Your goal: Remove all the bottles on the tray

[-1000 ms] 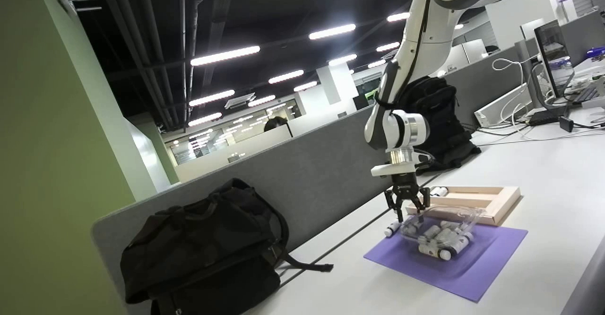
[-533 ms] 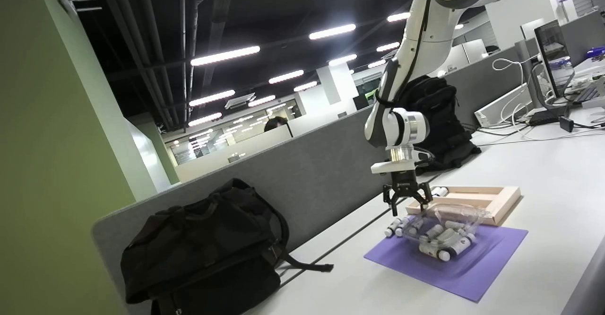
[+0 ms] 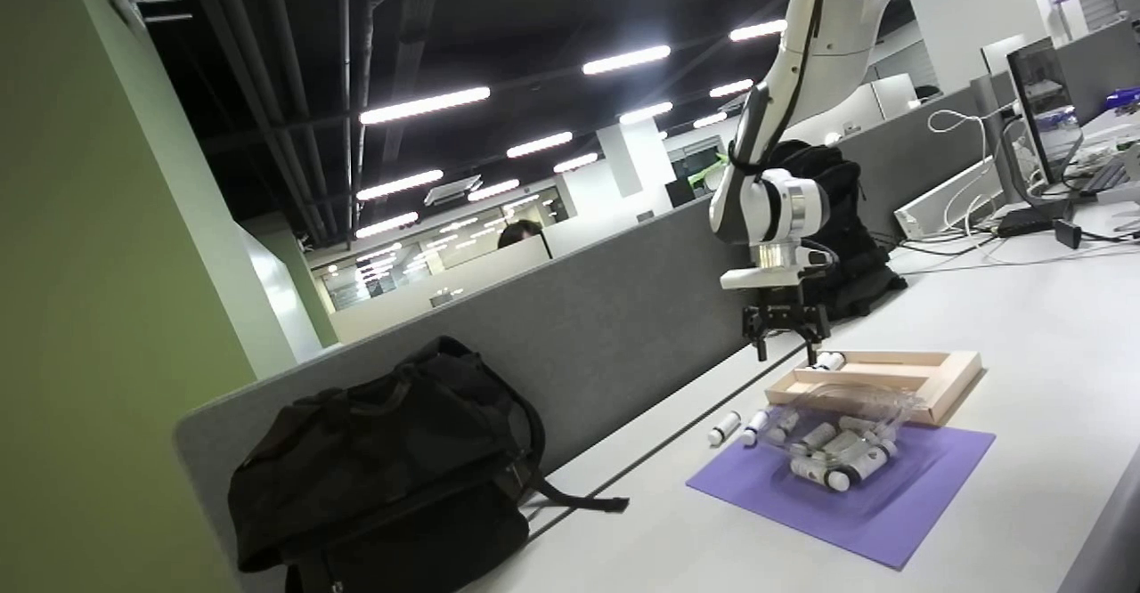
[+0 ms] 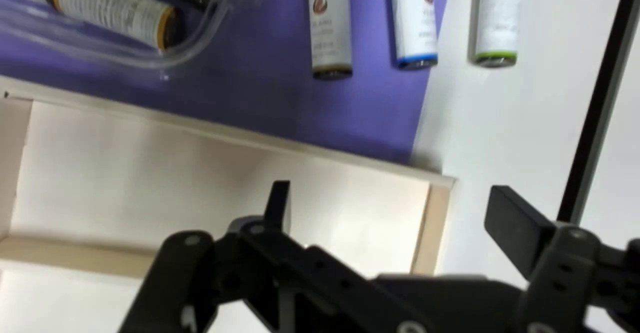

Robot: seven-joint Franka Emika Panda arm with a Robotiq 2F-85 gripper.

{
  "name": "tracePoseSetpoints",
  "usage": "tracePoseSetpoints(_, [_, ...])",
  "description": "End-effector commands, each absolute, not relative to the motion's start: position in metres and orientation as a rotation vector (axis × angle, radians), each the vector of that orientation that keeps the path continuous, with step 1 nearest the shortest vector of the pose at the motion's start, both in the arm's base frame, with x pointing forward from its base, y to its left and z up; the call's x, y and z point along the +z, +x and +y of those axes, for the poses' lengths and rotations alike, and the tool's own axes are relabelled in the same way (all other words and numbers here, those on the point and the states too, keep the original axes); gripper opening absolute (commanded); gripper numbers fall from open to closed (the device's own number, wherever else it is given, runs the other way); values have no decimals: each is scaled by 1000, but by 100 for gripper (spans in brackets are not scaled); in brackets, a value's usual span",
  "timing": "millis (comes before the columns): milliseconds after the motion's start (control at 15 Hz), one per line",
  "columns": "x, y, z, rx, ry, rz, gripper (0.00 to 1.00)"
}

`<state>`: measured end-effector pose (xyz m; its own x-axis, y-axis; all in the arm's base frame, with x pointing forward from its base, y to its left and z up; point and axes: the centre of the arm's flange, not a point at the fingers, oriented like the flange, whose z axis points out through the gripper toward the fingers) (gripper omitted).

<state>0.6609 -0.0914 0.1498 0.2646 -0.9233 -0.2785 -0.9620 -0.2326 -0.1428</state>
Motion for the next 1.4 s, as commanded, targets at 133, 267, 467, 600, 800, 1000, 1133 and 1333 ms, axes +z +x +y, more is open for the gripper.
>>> tracePoseSetpoints(133, [153, 667, -144, 108, -2168, 1840, 100])
tracePoseSetpoints(267, [151, 667, -155, 87, -2151, 1866, 100])
tracePoseSetpoints(467, [145, 668, -164, 87, -2136, 1897, 100])
tracePoseSetpoints(600, [141, 667, -168, 100, -2130, 1918, 100])
tracePoseSetpoints(800, [131, 666, -174, 111, -2119, 1939, 100])
tracePoseSetpoints(1000, [122, 667, -178, 119, -2113, 1961, 100])
tracePoseSetpoints(1133, [117, 668, -181, 122, -2109, 1969, 100])
tracePoseSetpoints(1333, [111, 671, -183, 127, -2100, 1977, 100])
